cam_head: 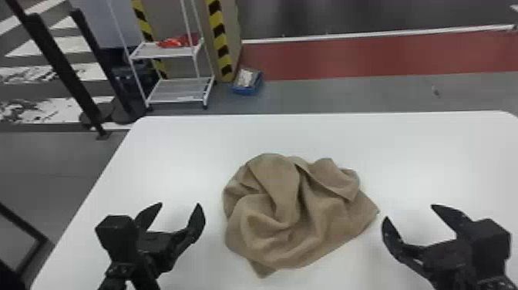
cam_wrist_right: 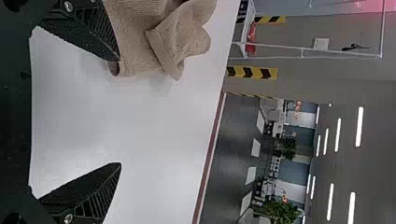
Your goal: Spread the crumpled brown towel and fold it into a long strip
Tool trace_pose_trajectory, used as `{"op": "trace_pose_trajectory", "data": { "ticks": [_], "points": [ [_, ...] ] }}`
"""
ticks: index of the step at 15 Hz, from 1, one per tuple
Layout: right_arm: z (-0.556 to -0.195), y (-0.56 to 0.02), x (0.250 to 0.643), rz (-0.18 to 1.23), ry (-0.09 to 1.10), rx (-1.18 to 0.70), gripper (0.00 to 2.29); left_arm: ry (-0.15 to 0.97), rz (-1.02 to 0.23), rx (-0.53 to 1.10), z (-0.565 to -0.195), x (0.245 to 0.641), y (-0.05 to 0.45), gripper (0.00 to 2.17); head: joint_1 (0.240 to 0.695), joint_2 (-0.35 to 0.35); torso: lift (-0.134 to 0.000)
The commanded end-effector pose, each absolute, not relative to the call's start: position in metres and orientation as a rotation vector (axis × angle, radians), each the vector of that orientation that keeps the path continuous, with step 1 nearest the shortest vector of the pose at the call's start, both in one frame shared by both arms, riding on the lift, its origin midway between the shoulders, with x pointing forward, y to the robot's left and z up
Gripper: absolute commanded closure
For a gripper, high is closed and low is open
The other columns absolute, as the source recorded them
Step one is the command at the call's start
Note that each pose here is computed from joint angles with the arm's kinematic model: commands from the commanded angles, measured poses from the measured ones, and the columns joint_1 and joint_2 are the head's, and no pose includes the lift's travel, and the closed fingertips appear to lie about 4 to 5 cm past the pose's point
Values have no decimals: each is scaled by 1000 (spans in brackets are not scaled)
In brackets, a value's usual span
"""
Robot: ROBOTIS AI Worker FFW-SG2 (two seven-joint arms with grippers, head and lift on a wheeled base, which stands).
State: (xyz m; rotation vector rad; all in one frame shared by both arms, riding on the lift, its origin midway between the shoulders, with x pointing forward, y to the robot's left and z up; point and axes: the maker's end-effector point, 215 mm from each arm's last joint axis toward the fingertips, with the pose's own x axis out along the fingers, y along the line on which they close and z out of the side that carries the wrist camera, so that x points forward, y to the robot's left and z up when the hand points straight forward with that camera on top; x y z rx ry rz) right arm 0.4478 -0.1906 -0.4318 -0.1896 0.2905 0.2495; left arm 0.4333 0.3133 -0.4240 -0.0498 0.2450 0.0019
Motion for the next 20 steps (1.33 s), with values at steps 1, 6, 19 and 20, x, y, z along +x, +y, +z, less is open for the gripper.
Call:
{"op": "trace_pose_trajectory", "data": {
  "ticks": [1, 6, 19, 20],
  "points": [
    [-435, -190, 451, 251, 299, -257, 87, 249, 3, -56, -428, 435, 313, 83, 695, 156, -125],
    [-451, -200, 463, 234, 353, -348, 90, 255, 2, -58, -431, 436, 312, 83, 695, 148, -125],
    [-455, -149, 490, 325, 306, -353, 404, 258, 5, -56, -433, 432, 314, 83, 695, 183, -125],
    [-455, -148, 491, 328, 306, -365, 626, 258, 5, -56, -433, 432, 314, 83, 695, 188, -125]
  ]
}}
